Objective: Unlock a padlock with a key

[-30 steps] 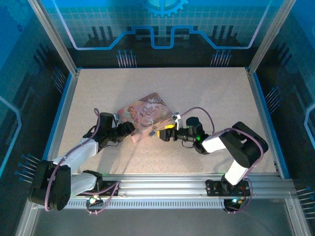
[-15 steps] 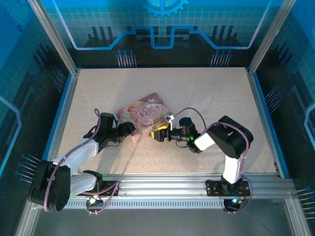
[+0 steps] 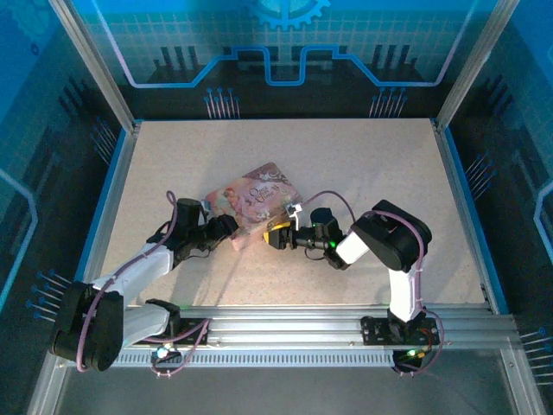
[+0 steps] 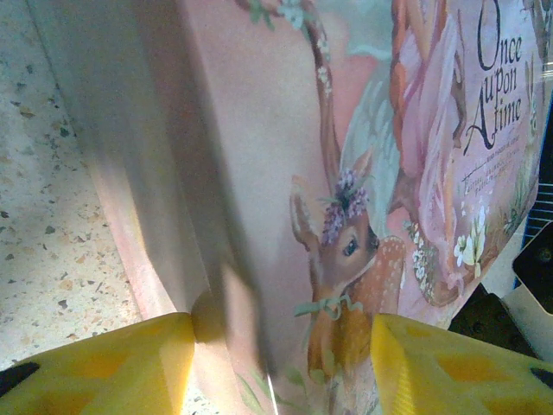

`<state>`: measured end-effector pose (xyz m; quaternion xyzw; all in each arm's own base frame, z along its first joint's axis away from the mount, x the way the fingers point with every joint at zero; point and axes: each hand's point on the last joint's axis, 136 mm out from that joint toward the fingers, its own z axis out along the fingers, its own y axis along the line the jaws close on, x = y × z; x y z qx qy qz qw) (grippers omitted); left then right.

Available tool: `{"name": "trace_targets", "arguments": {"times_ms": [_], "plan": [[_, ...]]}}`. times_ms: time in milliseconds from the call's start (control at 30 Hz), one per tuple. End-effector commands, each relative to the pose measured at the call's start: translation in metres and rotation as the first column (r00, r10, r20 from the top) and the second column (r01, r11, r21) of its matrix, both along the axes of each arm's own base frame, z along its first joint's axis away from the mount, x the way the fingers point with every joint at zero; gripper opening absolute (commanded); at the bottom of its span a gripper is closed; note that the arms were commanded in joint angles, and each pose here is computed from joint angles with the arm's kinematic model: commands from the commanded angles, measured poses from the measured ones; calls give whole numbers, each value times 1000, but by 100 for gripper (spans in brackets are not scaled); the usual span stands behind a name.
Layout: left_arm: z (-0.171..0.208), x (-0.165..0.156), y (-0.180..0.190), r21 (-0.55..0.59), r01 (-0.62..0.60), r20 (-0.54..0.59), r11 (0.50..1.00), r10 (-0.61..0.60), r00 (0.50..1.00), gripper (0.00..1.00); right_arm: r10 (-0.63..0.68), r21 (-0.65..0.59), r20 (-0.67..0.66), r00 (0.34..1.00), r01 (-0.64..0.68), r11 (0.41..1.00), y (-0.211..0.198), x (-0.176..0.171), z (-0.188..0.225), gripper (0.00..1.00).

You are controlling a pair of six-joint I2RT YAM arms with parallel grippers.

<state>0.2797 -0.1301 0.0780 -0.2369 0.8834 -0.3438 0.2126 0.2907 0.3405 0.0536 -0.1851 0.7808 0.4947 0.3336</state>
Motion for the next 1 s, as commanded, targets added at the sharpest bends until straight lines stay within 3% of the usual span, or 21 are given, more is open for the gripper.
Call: {"name": "trace_targets", "arguments": {"times_ms": [0,600,967], "plan": [[-23,-20,4,36,7,-93,999,-4,996,57,53,59,74,996,-58,997,14,-3,19,62],[-25,-20,4,39,5,-101,999,-1,995,57,75,65,116,990,-83,994,9,-14,24,51],[-23,-19,4,40,5,-96,999,-2,995,57,68,43,109,992,-73,996,8,-13,20,36]]}}
